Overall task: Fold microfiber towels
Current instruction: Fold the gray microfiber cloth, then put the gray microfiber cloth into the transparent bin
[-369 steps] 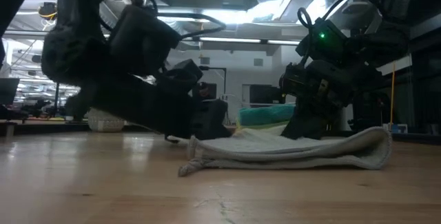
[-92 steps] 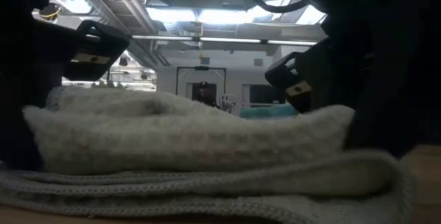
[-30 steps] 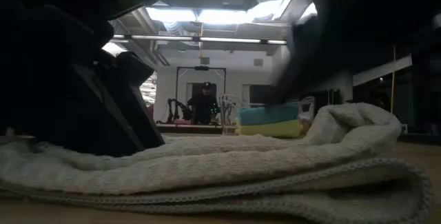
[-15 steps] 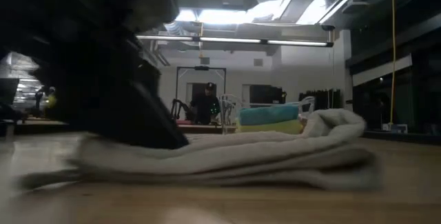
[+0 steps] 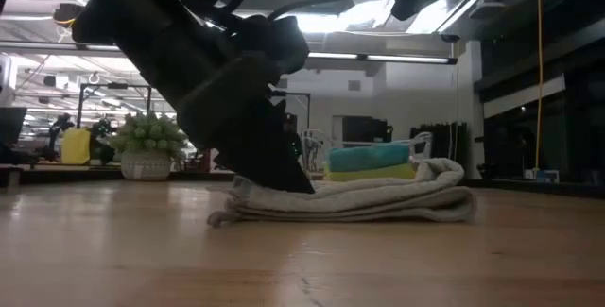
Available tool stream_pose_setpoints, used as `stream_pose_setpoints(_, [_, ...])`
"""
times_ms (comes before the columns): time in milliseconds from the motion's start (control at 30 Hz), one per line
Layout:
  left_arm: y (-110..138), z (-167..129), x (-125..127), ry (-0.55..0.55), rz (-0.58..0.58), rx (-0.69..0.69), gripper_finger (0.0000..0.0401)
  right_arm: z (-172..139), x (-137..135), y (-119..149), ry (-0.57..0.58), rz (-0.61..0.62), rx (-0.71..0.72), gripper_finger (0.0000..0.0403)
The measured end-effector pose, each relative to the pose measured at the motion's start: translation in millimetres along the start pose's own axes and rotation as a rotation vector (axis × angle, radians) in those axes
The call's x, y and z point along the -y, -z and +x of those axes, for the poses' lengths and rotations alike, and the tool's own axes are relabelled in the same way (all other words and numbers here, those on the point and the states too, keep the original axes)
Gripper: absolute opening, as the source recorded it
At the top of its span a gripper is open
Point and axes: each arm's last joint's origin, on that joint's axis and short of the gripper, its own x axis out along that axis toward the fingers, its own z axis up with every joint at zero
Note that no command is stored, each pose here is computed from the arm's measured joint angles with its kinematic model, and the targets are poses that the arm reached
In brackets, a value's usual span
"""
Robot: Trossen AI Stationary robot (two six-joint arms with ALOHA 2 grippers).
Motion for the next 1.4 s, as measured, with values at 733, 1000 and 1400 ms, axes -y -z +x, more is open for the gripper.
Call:
stream_pose_setpoints(733, [-74.5, -153.8, -27.5, 0.22, -0.05, 0.181, 0.0142, 8.9, 3.3, -8.3, -0.12, -0.162, -0.057, 0.0157])
stream_pose_setpoints(1000, [-73.3, -184.8, -18.4, 0.26, -0.032, 0.258, 0.0142, 42.0, 3.1, -10.0, -0.099, -0.198, -0.076, 0.0237])
stream_pose_setpoints(1400, [-62.0, -191.5, -7.8, 0.163, 0.025, 0.292, 0.0142, 107.4, -1.7, 10.0, -0.084, -0.337, -0.208, 0.0281])
